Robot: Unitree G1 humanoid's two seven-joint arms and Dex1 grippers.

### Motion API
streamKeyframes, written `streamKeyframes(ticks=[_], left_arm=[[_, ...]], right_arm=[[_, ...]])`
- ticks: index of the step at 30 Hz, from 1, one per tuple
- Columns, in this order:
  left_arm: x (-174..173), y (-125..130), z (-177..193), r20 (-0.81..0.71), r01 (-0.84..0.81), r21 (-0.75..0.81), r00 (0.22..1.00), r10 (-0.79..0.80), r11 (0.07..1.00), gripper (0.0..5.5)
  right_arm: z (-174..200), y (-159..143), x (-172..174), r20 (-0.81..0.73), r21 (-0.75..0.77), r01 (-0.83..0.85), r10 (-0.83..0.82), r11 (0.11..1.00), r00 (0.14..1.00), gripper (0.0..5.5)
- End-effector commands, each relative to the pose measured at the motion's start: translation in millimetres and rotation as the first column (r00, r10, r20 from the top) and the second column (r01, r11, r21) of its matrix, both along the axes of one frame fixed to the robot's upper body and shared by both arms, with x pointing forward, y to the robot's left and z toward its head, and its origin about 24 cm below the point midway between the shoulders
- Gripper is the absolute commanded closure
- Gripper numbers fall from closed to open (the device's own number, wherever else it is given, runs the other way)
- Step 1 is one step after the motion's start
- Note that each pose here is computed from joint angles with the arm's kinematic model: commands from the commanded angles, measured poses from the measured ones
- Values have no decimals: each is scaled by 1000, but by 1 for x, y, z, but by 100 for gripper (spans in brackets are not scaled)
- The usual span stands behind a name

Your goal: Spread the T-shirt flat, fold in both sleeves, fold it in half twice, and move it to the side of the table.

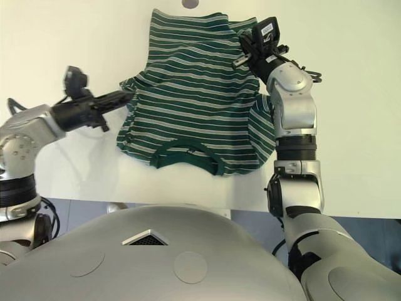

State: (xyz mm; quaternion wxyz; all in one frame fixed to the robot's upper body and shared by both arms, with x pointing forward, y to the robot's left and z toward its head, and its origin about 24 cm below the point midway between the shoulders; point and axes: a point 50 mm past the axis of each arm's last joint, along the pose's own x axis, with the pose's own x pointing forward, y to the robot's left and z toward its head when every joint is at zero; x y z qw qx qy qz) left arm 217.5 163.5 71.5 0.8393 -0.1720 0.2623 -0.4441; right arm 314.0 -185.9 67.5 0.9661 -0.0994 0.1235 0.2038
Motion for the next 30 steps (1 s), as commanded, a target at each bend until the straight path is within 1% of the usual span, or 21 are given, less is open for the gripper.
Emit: streamKeyframes(ticks=[1, 2, 3, 4, 6, 8, 9, 10, 12, 15, 17, 20, 22, 24, 25, 26, 30], left_arm=[[-5, -44, -10, 1, 69, 34, 998, -69, 997, 548], [-7, -51, -15, -12, 79, 58, 997, -78, 995, 550], [-7, -54, -20, -29, 78, 87, 997, -75, 993, 526], [-8, -54, -24, -41, 75, 113, 997, -70, 991, 514], [-9, -53, -26, -41, 87, 152, 996, -82, 985, 463], [-14, -50, -24, -29, 106, 167, 994, -103, 980, 428], [-16, -48, -23, -6, 103, 200, 995, -104, 974, 422], [-17, -44, -22, 29, 88, 258, 995, -99, 962, 405], [-17, -33, -10, 112, 65, 325, 988, -107, 943, 405], [-17, -18, 23, 219, 62, 334, 965, -141, 941, 405], [-17, -15, 37, 261, 86, 340, 948, -181, 937, 405], [-12, -14, 50, 298, 91, 335, 934, -197, 938, 405], [-8, -13, 50, 299, 86, 336, 935, -192, 938, 405], [-7, -12, 47, 290, 85, 348, 937, -193, 934, 405], [-7, -12, 46, 287, 81, 347, 939, -188, 934, 405], [-6, -11, 45, 285, 76, 347, 941, -182, 935, 405], [-6, -12, 41, 280, 66, 342, 945, -169, 937, 405]], right_arm=[[7, -2, 5, 4, -8, 3, -3, 1000, 1000, 550], [6, -3, 3, -8, -1, 3, -3, 1000, 1000, 534], [5, -6, -1, -30, 22, 10, -9, 1000, 1000, 511], [5, -9, -4, -49, 45, 15, -13, 999, 999, 495], [4, -26, -20, -113, 89, 41, -31, 995, 993, 442], [3, -45, -43, -192, 99, 41, -21, 994, 981, 405], [2, -59, -60, -251, 98, 41, -15, 994, 968, 394], [2, -73, -79, -313, 91, 32, -2, 995, 950, 376], [8, -94, -111, -423, 100, 17, 27, 995, 906, 337], [7, -112, -142, -548, 84, -10, 54, 996, 835, 337], [0, -114, -156, -608, 74, -34, 72, 997, 790, 337], [-15, -111, -164, -664, 59, -68, 90, 996, 742, 337], [-25, -107, -165, -679, 63, -79, 101, 995, 727, 377], [-30, -105, -162, -675, 81, -59, 99, 995, 731, 417], [-31, -106, -160, -671, 89, -36, 87, 995, 736, 436], [-32, -108, -158, -670, 102, -6, 73, 995, 739, 441], [-32, -116, -153, -667, 173, 74, 62, 982, 743, 525]])
